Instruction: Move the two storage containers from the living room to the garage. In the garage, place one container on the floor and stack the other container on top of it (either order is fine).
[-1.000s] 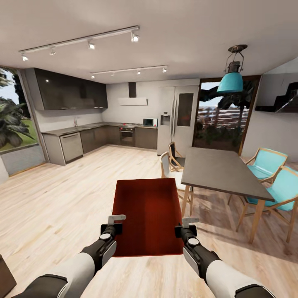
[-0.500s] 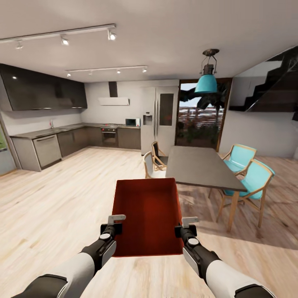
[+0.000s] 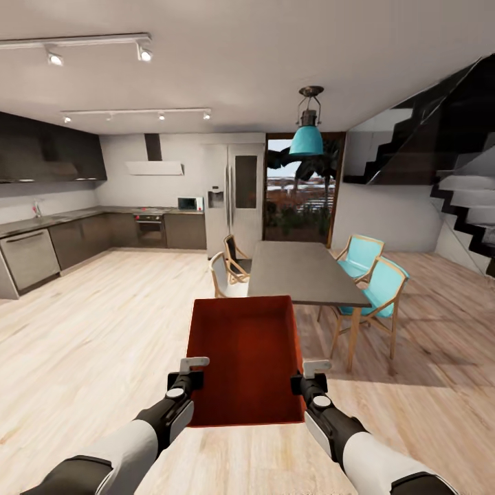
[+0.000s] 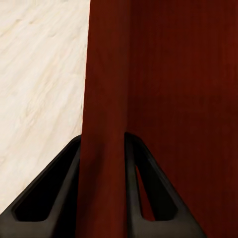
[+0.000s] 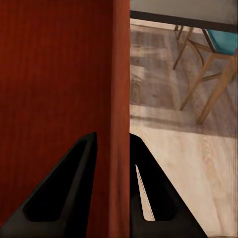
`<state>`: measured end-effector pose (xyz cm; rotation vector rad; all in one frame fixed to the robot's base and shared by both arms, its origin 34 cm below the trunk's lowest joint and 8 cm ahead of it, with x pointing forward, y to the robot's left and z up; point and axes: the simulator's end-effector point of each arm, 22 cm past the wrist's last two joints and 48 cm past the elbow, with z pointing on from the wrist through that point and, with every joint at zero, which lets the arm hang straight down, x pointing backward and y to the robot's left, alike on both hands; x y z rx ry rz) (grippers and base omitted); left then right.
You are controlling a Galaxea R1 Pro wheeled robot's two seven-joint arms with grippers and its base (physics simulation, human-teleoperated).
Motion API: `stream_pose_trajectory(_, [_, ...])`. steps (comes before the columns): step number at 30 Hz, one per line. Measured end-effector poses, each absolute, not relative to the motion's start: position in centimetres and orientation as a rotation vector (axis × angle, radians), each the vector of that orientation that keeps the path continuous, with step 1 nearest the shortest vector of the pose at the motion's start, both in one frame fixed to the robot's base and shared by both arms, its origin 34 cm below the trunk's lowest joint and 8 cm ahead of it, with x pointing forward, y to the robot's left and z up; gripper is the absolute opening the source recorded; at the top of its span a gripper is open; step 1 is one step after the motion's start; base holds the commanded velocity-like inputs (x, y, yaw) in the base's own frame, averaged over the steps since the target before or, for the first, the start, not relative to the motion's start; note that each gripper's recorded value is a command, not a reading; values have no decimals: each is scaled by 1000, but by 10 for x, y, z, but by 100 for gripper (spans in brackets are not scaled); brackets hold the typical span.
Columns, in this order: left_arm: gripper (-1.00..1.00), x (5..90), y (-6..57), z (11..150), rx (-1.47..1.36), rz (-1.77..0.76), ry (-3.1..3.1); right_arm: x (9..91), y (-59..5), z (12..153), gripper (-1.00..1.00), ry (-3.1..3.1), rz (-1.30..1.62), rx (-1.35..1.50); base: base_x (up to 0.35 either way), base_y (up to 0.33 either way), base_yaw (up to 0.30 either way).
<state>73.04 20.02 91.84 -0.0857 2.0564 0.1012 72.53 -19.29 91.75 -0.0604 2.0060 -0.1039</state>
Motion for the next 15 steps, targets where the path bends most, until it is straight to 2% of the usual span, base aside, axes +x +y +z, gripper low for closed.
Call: stream_pose_trajectory(15, [-100, 730, 199, 917, -87, 101, 2058, 725, -194, 917, -100, 2008, -103, -62, 0, 0, -288])
